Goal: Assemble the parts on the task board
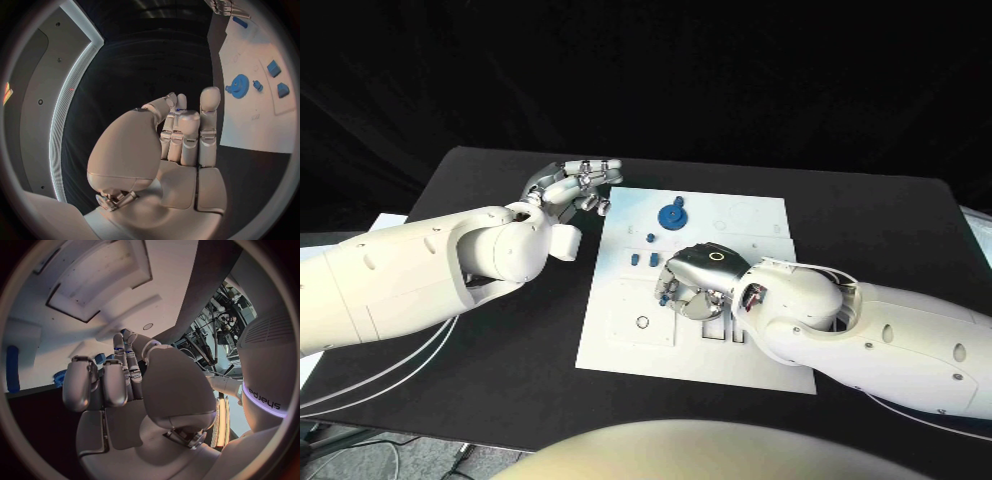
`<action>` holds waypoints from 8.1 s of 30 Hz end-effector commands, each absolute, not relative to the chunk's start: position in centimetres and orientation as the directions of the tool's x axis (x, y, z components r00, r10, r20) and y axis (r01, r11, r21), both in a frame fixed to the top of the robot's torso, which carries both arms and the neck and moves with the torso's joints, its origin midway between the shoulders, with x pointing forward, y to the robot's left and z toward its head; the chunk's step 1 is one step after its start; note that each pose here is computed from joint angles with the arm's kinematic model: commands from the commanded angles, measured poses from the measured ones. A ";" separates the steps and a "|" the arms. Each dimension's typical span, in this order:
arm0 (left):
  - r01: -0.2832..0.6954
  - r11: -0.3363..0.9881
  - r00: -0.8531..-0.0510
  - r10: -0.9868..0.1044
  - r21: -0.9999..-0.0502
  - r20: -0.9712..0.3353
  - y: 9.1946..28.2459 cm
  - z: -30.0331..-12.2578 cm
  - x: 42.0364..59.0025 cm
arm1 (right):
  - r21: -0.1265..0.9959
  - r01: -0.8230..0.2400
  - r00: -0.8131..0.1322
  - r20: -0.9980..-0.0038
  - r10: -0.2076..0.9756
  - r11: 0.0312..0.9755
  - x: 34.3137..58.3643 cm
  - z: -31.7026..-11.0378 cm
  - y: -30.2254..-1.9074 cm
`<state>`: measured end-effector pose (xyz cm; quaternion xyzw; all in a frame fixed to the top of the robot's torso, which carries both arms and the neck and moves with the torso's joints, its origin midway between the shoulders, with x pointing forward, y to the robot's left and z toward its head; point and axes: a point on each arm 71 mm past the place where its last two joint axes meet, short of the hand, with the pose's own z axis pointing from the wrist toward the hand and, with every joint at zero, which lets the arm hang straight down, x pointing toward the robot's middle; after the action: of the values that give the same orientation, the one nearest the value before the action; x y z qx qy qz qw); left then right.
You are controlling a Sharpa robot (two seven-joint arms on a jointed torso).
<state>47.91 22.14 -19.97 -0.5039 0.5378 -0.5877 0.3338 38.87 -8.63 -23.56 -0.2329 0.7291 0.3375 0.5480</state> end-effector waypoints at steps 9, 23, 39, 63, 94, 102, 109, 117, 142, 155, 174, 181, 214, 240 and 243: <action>-0.149 -0.205 -0.293 -0.925 -0.967 0.241 21.9 -19.9 47.8 | 0.197 -0.704 -0.298 -0.954 -0.033 0.683 38.9 -24.2 -8.4; -0.153 -0.206 -0.296 -0.924 -0.967 0.243 21.8 -19.9 47.8 | 0.172 -0.687 -0.295 -0.954 -0.054 0.706 39.1 -24.6 -8.4; -0.146 -0.198 -0.287 -0.929 -0.969 0.233 22.0 -19.9 47.8 | 0.187 -0.684 -0.281 -0.960 -0.018 0.705 39.0 -24.3 -8.6; -0.133 -0.196 -0.277 -0.934 -0.972 0.226 22.0 -19.8 48.0 | 0.203 -0.597 -0.200 -0.974 0.101 0.776 39.0 -19.8 -15.1; -0.120 -0.195 -0.313 -0.923 -0.973 0.224 21.1 -19.6 47.6 | 0.077 -0.509 -0.237 -0.970 -0.053 0.857 41.0 -20.0 -19.1; -0.120 -0.199 -0.322 -0.919 -0.973 0.228 20.8 -19.5 47.5 | 0.077 -0.520 -0.247 -0.967 -0.063 0.851 41.3 -20.3 -18.5; -0.122 -0.199 -0.323 -0.918 -0.972 0.229 20.9 -19.5 47.5 | 0.073 -0.519 -0.252 -0.965 -0.071 0.852 41.6 -20.7 -18.3; -0.125 -0.199 -0.325 -0.918 -0.972 0.230 20.9 -19.5 47.5 | 0.076 -0.512 -0.244 -0.968 -0.060 0.856 42.0 -21.0 -18.1; -0.133 -0.192 -0.308 -0.925 -0.972 0.224 21.3 -19.8 47.9 | 0.258 -0.504 -0.207 -0.963 0.174 0.824 40.9 -17.2 -18.4; -0.127 -0.199 -0.294 -0.928 -0.972 0.228 20.9 -19.8 48.1 | 0.298 -0.649 -0.265 -0.951 0.159 0.700 39.0 -17.9 -11.4; -0.134 -0.204 -0.323 -0.916 -0.970 0.237 19.4 -19.8 48.2 | 0.288 -0.738 -0.345 -0.938 0.025 0.610 37.0 -22.5 -5.7; -0.135 -0.204 -0.324 -0.916 -0.970 0.237 19.4 -19.8 48.2 | 0.279 -0.735 -0.352 -0.936 0.003 0.617 36.9 -23.0 -5.8; -0.147 -0.203 -0.336 -0.910 -0.968 0.242 19.4 -19.9 48.2 | 0.243 -0.733 -0.369 -0.927 -0.071 0.635 36.6 -23.7 -6.0; -0.157 -0.198 -0.333 -0.912 -0.968 0.240 19.6 -20.0 48.2 | 0.240 -0.735 -0.361 -0.930 -0.066 0.634 36.9 -23.9 -5.5; -0.158 -0.196 -0.330 -0.913 -0.968 0.239 19.7 -20.0 48.3 | 0.253 -0.733 -0.359 -0.932 -0.044 0.631 36.9 -23.8 -5.7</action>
<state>48.28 19.83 -20.10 -0.4898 0.5495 -0.5957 0.3213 37.00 -5.67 -23.77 -0.2593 0.7514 0.3378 0.5040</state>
